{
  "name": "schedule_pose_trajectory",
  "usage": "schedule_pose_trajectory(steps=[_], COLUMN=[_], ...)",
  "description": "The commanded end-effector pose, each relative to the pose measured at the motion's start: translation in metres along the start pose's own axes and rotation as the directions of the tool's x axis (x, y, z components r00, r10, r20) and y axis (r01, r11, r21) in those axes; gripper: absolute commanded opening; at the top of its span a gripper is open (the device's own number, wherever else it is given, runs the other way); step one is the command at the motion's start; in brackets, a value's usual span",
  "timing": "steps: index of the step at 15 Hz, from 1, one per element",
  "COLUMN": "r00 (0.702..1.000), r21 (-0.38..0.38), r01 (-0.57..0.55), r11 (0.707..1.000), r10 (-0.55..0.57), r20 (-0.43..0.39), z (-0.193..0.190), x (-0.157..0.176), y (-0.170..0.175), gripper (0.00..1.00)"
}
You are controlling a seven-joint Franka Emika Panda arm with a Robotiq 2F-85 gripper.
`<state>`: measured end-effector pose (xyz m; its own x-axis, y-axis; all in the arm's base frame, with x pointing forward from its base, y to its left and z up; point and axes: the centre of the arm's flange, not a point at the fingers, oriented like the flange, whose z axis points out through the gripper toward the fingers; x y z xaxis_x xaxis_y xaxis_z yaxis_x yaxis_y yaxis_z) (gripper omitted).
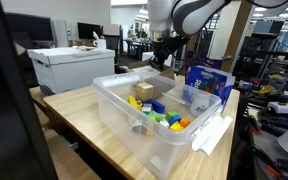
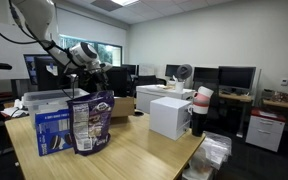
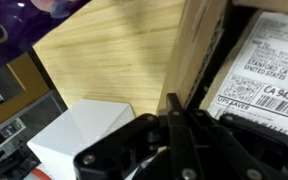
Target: Set the box upright, then open it
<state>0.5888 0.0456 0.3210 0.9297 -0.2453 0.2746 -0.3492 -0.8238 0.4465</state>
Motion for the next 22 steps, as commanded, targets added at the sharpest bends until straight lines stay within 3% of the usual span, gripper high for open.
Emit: schedule_pose_trajectory(steps=[1, 10, 11, 13, 19, 22], r00=[0.997, 0.978, 0.976, 0.972, 0.962, 0.971], r21=[0.114, 0.251, 0.256, 0.257, 0.221, 0.254], r01=[0.081, 0.196, 0.206, 0.220, 0.270, 0.237], r11=[0.990, 0.948, 0.944, 0.941, 0.937, 0.938], r10=[-0.083, -0.207, -0.218, -0.233, -0.273, -0.238], r20=[0.008, 0.016, 0.020, 0.020, -0.020, -0.029], z=[0.012, 0.033, 0.032, 0.027, 0.006, -0.006], x=[-0.012, -0.014, -0.014, -0.011, -0.002, 0.002], y=[0.019, 0.044, 0.046, 0.049, 0.051, 0.050], gripper=[0.04, 0.04, 0.27, 0.31, 0.59, 0.73])
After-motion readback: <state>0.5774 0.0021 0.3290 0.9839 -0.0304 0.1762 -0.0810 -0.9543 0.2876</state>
